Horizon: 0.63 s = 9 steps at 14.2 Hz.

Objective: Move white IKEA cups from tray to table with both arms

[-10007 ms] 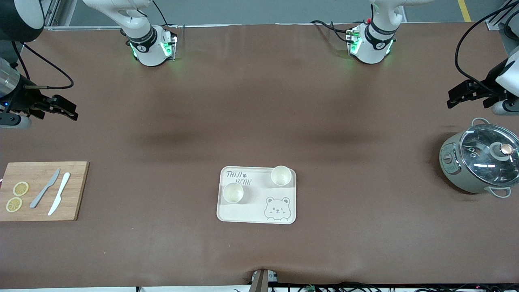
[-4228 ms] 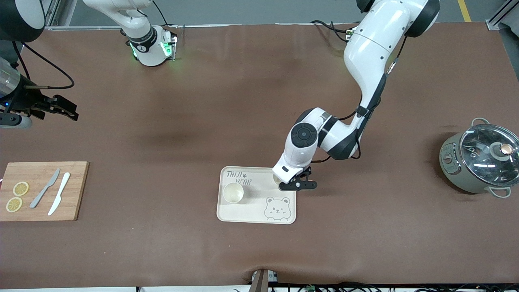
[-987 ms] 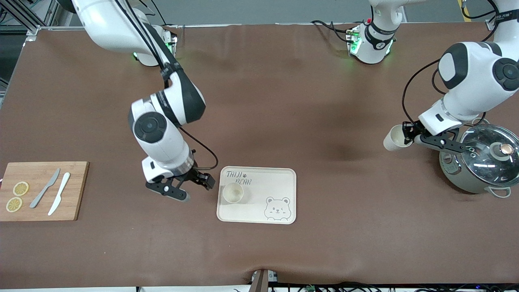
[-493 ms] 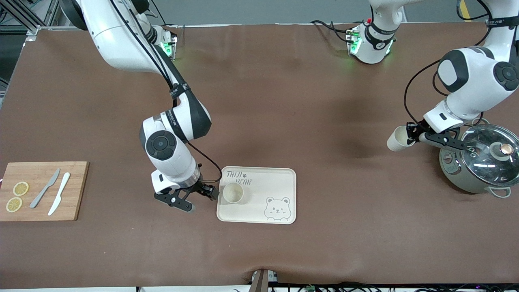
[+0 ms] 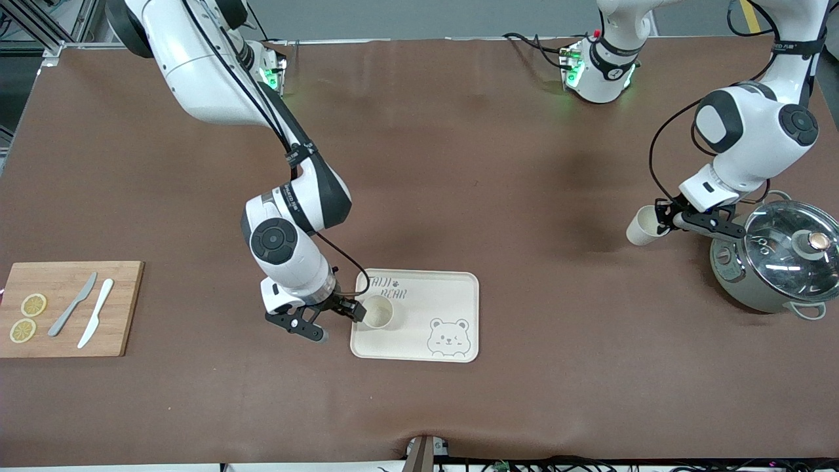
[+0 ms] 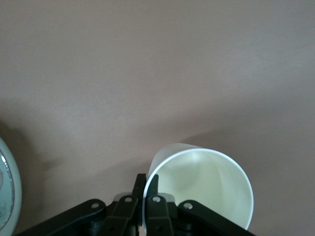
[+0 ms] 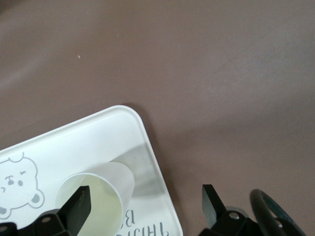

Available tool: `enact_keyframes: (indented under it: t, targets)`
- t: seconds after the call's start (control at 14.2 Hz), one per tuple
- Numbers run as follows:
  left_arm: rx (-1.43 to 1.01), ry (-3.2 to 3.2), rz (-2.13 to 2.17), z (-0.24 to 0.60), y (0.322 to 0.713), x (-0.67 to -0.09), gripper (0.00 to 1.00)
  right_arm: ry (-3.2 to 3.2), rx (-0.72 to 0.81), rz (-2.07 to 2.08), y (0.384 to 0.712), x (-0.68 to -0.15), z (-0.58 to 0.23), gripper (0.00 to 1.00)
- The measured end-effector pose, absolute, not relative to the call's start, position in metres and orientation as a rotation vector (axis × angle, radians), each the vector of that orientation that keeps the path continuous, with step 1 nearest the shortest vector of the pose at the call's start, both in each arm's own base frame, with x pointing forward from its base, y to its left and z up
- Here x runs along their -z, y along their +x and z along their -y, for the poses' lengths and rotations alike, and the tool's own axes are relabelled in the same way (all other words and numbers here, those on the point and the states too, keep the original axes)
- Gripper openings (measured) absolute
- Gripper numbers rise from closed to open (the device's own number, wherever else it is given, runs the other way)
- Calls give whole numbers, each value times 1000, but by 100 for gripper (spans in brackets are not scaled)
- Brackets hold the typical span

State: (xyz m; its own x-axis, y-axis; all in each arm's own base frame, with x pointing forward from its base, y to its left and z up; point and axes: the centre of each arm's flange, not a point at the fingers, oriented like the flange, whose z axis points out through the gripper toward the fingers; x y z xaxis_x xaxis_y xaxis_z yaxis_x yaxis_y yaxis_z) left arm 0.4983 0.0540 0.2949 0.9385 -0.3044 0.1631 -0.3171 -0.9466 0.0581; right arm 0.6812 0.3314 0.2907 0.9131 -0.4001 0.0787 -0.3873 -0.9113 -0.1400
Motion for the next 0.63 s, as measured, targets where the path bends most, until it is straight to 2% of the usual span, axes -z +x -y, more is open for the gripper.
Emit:
enact_keyframes:
  t: [0.28,0.63]
  targets:
    - [-224,3014,484,-83,495,-273,4,-2937,133,-637,672,-288,-350,100]
    - [-228,3013,449,-89,496,-244,4,-2945,124,-625,666,-249,-363,100]
